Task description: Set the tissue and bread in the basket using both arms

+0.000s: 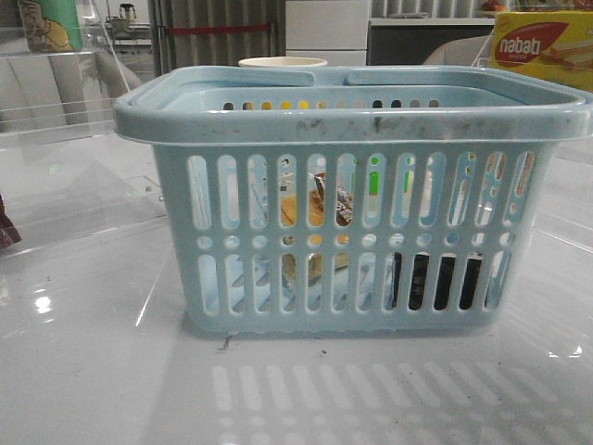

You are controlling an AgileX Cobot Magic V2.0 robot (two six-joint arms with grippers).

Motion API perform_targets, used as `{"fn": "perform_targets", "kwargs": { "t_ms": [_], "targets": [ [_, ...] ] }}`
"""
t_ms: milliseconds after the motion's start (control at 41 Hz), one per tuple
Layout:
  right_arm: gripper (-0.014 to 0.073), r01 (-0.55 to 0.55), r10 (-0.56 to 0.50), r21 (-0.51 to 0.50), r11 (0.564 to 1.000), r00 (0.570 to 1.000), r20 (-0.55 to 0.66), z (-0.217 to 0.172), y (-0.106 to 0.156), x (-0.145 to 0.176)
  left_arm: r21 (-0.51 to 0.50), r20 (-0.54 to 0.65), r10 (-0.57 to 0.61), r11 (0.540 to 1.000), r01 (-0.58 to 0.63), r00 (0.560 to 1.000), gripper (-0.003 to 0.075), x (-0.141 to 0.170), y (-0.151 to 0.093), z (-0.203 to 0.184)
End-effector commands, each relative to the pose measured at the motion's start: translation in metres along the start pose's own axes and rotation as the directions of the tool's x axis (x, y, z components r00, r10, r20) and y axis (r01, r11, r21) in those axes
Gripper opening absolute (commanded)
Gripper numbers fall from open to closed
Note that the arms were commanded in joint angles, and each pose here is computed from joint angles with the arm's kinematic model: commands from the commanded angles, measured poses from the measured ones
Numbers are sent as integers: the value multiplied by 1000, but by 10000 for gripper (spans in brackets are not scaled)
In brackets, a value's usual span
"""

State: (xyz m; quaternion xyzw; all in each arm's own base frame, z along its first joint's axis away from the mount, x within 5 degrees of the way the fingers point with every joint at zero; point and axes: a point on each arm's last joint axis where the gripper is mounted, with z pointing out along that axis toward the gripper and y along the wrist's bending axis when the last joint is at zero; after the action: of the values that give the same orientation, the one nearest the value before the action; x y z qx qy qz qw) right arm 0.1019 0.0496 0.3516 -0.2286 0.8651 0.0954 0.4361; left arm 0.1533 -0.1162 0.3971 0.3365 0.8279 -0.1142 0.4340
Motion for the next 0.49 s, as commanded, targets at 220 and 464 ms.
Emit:
{"fn": "perform_targets", "kwargs": {
  "t_ms": [220, 464],
  "targets": [
    [540, 8, -9, 16, 1000, 996, 89, -6, -1, -12, 3, 188, -68, 998, 69, 980, 434, 60, -9, -43],
    [540, 8, -9, 15, 1000, 996, 85, -6, -1, -12, -17, 228, -52, 998, 58, 972, 434, 82, -10, -55]
  ]
}}
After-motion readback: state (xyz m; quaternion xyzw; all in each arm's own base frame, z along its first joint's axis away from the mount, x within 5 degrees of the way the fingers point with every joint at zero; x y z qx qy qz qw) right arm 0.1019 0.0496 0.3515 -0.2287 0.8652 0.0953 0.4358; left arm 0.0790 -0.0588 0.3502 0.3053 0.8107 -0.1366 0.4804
